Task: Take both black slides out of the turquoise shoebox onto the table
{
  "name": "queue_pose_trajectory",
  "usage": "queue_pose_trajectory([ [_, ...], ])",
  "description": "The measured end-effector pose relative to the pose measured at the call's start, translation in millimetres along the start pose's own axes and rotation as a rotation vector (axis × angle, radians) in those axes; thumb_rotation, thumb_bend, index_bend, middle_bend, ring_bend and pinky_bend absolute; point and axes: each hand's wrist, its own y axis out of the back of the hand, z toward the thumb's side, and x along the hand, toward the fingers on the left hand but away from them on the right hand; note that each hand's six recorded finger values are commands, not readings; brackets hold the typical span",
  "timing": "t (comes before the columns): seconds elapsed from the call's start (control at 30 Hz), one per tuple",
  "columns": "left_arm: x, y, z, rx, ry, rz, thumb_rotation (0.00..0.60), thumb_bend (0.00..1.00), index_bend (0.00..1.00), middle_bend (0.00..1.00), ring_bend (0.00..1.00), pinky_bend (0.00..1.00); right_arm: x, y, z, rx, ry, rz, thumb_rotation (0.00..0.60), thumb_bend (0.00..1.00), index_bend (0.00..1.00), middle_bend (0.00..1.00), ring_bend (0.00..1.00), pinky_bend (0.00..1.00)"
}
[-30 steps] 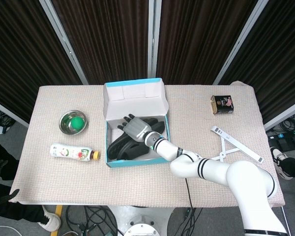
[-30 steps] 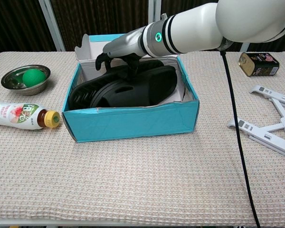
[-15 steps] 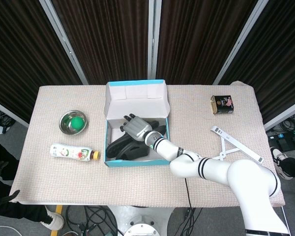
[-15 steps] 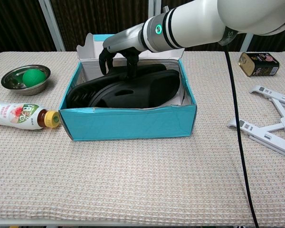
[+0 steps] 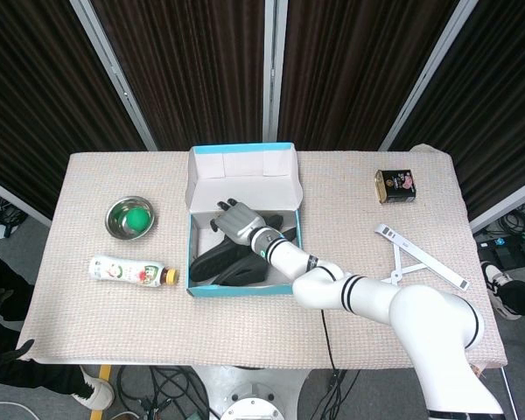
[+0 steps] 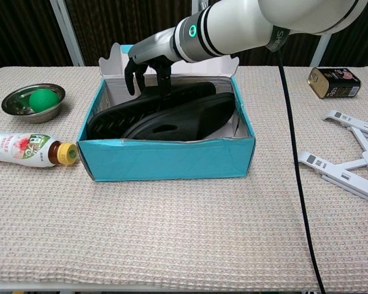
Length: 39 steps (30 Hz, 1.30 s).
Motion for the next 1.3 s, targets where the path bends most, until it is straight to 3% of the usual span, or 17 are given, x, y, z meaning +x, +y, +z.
queue_pose_trajectory([
  [0.13,-1,-1,0,-0.002,0.001,-0.002,0.600,0.00,0.18,0.14,0.00,0.11,-2,-12,2,0.049,-0.001,0.028,0.600,0.02,0.46,0.45,0.05,0.08],
  [0.23,-1,-1,-1,-0.002,0.002,-0.003,0.600,0.00,0.18,0.14,0.00,0.11,-3,-13,3,0.065,-0.006,0.013,0.600,0.12,0.63,0.58,0.16,0.09],
  [0.3,-2,-1,-2,-0.001,0.002,-0.002,0.600,0.00,0.18,0.14,0.00,0.11,-4,-11,2,0.064,-0.011,-0.010,0.600,0.18,0.69,0.63,0.22,0.11],
  [0.53,0,1,-1,0.004,-0.006,0.005,0.600,0.00,0.18,0.13,0.00,0.11,7,14,4,-0.032,-0.004,-0.139,0.600,0.20,0.71,0.65,0.23,0.11],
  [0.77,3,4,3,0.009,-0.025,0.009,0.600,0.00,0.18,0.14,0.00,0.11,29,40,-6,-0.128,0.001,-0.210,0.600,0.20,0.72,0.65,0.24,0.14],
  [0.87,5,4,5,0.009,-0.033,0.007,0.600,0.00,0.18,0.14,0.00,0.11,33,39,-11,-0.154,-0.007,-0.187,0.600,0.20,0.73,0.65,0.24,0.14],
  [0.97,5,3,8,0.004,-0.040,0.001,0.600,0.00,0.18,0.14,0.00,0.11,33,28,-16,-0.127,-0.017,-0.118,0.600,0.21,0.73,0.65,0.24,0.14],
  [1.17,4,1,7,0.003,-0.035,-0.006,0.600,0.00,0.18,0.14,0.00,0.11,29,4,-22,0.044,-0.053,0.010,0.600,0.22,0.73,0.65,0.24,0.14],
  [1.3,4,0,7,0.000,-0.037,-0.007,0.600,0.00,0.18,0.14,0.00,0.11,29,5,-22,0.128,-0.078,0.016,0.600,0.23,0.74,0.65,0.24,0.13],
])
